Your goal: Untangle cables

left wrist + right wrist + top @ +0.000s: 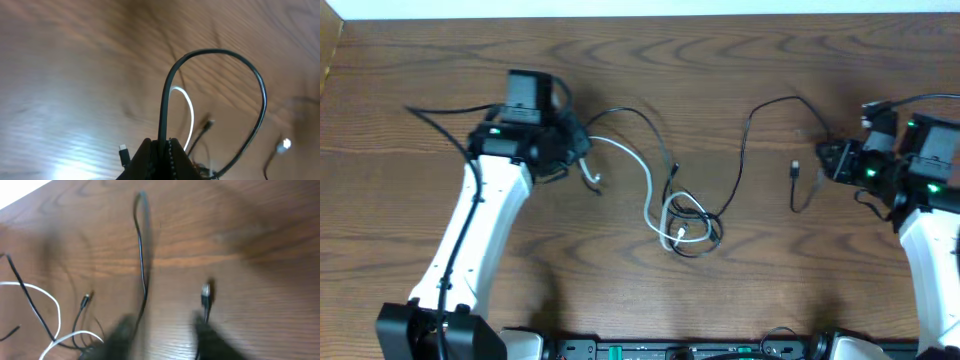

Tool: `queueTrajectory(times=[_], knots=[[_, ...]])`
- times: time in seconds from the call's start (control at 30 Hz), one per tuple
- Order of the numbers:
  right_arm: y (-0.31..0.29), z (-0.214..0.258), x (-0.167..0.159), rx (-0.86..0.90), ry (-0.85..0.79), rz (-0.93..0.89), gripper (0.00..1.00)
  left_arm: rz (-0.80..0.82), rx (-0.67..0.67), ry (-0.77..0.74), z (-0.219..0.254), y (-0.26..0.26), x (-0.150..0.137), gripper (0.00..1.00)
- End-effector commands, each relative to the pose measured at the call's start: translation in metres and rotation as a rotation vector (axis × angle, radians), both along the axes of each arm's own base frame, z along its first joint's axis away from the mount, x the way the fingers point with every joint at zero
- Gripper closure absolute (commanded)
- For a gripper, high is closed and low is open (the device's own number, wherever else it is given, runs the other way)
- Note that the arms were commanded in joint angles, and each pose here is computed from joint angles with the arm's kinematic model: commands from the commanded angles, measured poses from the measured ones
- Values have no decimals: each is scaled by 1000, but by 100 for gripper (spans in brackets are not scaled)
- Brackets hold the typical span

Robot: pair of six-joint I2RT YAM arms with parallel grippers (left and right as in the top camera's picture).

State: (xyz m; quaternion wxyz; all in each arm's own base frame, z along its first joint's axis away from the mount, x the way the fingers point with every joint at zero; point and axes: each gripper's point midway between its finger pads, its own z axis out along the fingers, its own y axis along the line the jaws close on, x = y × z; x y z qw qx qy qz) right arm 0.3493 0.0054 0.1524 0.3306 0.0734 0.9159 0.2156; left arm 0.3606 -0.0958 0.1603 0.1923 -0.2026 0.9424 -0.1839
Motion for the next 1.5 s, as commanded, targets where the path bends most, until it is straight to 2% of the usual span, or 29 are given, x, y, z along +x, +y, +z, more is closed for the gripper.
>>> queueTrajectory(times=[0.0, 0.3, 0.37, 0.53, 0.77, 0.93, 1.07, 1.27, 1.47], knots=[[-5, -5, 3, -51, 25, -47, 38, -69, -40, -38, 11, -29, -3, 92], [24, -14, -13, -47, 86, 65, 35, -150, -99, -85, 21, -59, -2, 93], [33, -17, -16, -91, 83, 120, 1, -155, -101, -100, 23, -59, 1, 93], [32, -6, -1, -248, -1, 101, 1, -206, -81, -166, 31, -62, 8, 92], [47, 22, 11, -202, -77, 132, 1, -218, -93, -393, 71, -62, 42, 92], [70, 36, 11, -163, -172, 292, 1, -185, -112, -580, 117, -52, 62, 92], [77, 63, 22, -146, -274, 312, 1, -145, -114, -703, 152, -35, 71, 92], [119, 112, 10, -5, -427, 538, 1, -157, -144, -740, 166, -29, 68, 93], [157, 94, -8, 36, -340, 636, 1, -237, -212, -731, 169, -44, 59, 92]])
